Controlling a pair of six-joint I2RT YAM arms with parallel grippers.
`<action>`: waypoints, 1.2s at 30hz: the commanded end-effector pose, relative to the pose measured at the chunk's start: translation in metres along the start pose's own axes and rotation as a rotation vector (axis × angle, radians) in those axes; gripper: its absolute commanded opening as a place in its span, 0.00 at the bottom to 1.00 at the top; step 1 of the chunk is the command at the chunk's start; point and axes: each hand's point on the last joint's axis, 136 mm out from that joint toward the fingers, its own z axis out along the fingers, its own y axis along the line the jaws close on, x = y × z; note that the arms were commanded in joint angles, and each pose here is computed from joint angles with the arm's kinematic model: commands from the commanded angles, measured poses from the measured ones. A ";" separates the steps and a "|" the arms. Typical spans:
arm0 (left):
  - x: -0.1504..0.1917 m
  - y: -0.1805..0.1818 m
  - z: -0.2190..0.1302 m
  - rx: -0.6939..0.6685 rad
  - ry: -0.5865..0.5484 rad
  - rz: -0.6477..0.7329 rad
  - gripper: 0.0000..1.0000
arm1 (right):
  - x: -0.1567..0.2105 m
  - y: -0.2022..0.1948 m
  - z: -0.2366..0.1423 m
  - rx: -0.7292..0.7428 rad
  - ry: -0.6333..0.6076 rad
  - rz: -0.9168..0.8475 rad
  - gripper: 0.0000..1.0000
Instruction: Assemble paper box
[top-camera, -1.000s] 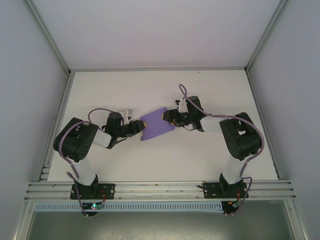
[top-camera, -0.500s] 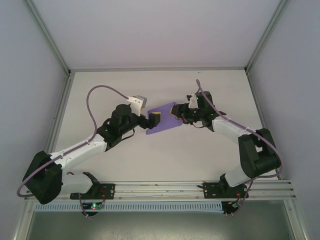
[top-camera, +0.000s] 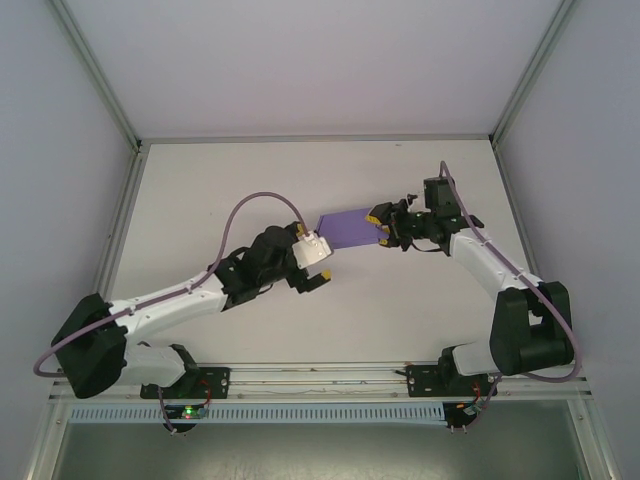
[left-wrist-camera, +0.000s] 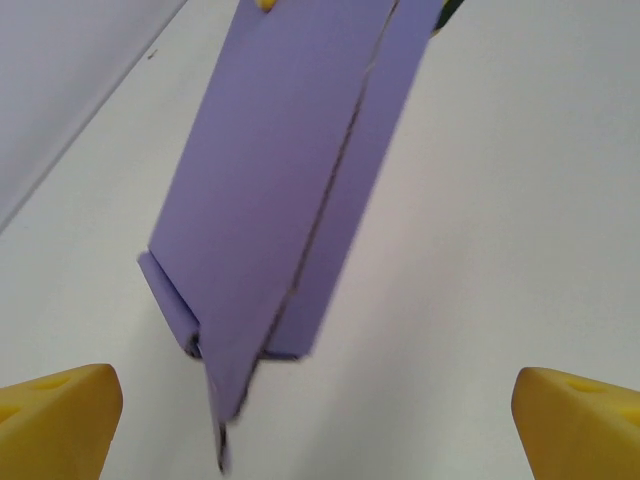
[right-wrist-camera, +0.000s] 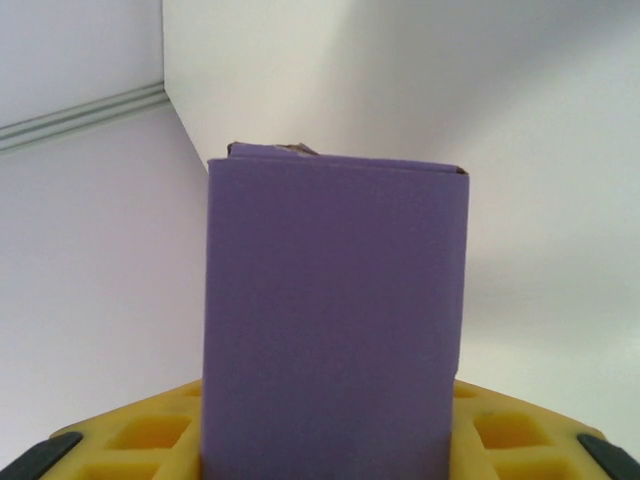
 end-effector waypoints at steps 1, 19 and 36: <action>-0.018 0.019 0.009 -0.105 -0.018 0.144 1.00 | 0.022 0.008 0.003 -0.010 0.106 0.056 0.39; -0.018 0.030 0.022 -0.171 -0.009 0.184 0.68 | 0.040 0.010 0.010 -0.021 0.197 0.082 0.46; 0.011 0.007 0.003 0.026 0.088 0.083 0.42 | -0.027 0.033 -0.048 -0.048 -0.279 -0.392 0.99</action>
